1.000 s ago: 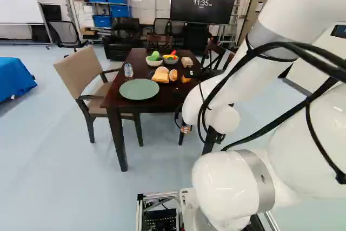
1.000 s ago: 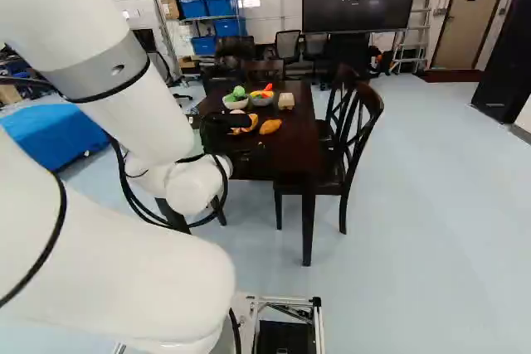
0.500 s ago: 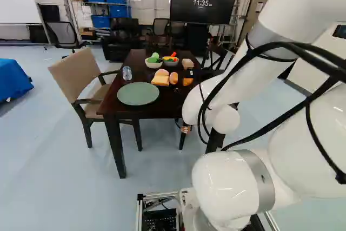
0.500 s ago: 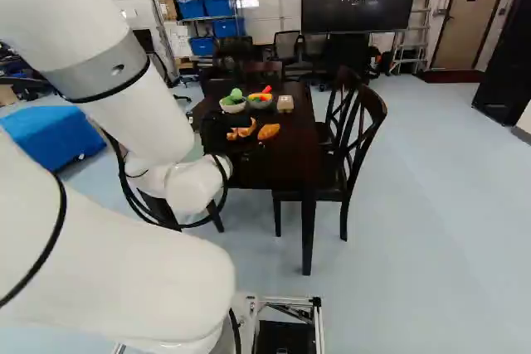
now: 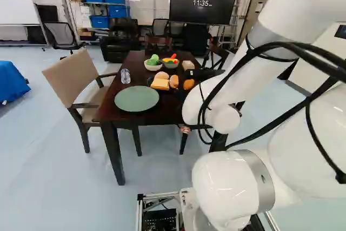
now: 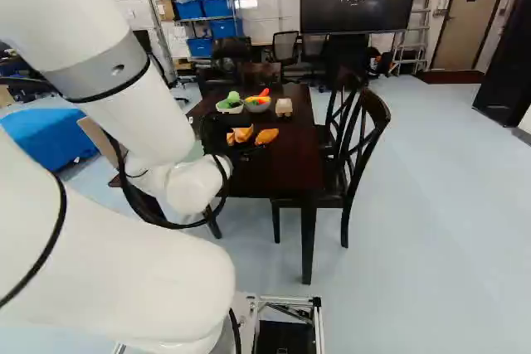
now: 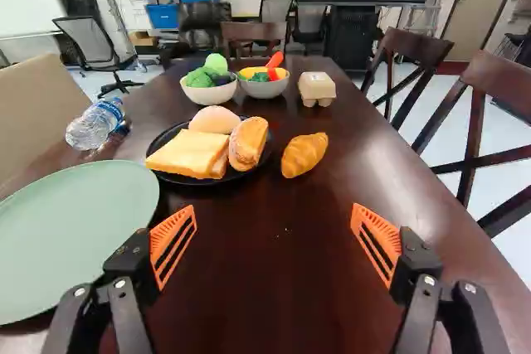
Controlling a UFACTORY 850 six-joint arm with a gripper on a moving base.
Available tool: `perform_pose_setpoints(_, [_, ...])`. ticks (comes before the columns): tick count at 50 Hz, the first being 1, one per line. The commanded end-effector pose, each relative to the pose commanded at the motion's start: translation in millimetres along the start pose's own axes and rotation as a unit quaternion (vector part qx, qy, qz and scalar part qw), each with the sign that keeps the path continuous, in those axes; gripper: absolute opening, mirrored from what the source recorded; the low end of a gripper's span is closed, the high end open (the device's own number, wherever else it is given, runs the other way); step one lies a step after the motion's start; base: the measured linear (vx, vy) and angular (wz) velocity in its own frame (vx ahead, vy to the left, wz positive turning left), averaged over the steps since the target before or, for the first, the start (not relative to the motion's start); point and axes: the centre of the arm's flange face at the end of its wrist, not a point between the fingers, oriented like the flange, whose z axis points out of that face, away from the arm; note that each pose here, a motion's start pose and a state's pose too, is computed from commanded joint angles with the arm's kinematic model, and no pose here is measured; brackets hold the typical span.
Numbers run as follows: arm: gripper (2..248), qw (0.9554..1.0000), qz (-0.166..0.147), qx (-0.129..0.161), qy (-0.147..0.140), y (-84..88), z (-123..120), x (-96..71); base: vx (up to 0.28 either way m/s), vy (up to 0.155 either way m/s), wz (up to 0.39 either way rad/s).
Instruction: Move the croissant to the empty plate
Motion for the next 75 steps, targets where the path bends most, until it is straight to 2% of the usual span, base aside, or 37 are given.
perform_pose_setpoints(25, [247, 1.0, 0.0, 0.0, 0.0, 0.0, 0, 0.0, 0.086, -0.002, -0.009])
perform_pose_setpoints(52, [247, 1.0, 0.0, 0.0, 0.0, 0.0, 0, 0.4, -0.004, 0.0, 0.0])
perform_pose_setpoints(75, [247, 0.9998, 0.0, 0.0, 0.022, 0.0, 29, 33.9, 0.0, 0.0, 0.0])
